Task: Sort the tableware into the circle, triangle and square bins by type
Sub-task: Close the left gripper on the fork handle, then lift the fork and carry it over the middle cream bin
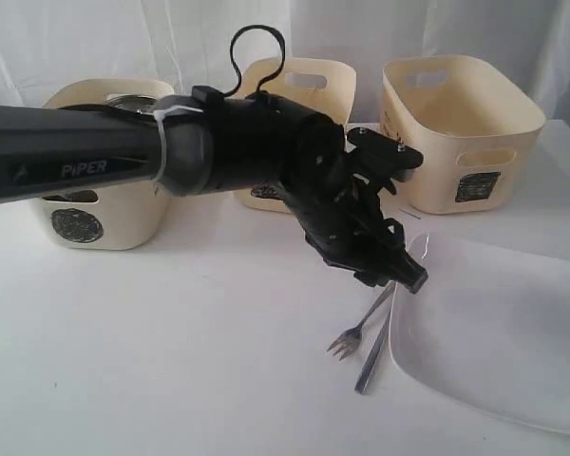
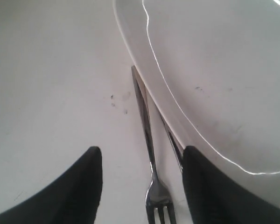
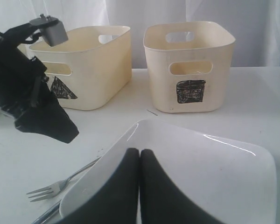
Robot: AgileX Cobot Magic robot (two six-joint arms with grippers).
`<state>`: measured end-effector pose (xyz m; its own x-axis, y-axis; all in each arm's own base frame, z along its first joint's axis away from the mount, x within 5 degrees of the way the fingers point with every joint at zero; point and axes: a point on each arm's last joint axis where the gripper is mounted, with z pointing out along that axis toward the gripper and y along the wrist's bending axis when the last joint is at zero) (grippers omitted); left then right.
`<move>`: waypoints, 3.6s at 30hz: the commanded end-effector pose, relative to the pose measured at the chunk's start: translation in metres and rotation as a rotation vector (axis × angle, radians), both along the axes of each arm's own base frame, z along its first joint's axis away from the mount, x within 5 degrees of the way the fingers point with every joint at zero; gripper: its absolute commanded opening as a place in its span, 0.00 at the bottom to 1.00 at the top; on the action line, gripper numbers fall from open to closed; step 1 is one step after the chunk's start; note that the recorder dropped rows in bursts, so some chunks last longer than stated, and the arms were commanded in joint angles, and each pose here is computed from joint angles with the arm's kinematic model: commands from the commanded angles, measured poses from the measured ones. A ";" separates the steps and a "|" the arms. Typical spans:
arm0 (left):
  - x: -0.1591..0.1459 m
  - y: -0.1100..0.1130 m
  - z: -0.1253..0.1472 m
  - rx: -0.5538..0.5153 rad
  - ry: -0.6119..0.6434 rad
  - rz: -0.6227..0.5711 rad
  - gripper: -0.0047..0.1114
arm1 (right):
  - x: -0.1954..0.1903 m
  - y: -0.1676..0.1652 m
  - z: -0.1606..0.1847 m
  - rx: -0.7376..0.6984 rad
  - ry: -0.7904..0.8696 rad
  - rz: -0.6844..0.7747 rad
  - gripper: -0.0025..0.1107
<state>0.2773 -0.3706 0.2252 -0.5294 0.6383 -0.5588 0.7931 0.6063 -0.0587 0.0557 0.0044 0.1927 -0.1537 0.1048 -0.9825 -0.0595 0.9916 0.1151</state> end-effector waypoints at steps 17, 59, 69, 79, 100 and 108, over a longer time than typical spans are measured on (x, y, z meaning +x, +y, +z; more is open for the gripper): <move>0.002 -0.006 -0.039 0.045 0.087 0.025 0.53 | 0.000 0.000 0.000 -0.001 -0.013 -0.006 0.02; 0.006 -0.010 -0.070 0.071 0.108 0.031 0.50 | 0.000 0.000 0.000 -0.001 -0.013 -0.006 0.02; 0.005 -0.010 -0.079 0.098 0.130 0.031 0.47 | 0.000 0.000 0.000 -0.001 -0.013 -0.006 0.02; 0.006 -0.003 -0.079 0.182 0.096 -0.008 0.04 | 0.000 0.000 0.000 -0.001 -0.013 -0.006 0.02; 0.007 0.024 -0.001 0.200 -0.017 0.005 0.04 | 0.000 0.000 0.000 -0.001 -0.013 -0.006 0.02; 0.019 0.025 0.060 -0.069 -0.277 0.109 0.04 | 0.000 0.000 0.000 -0.001 -0.013 -0.006 0.02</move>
<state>0.2939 -0.3445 0.2697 -0.4591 0.6035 -0.6519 0.7248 0.6788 0.1179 0.0557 0.0044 0.1927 -0.1537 0.1048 -0.9825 -0.0595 0.9916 0.1151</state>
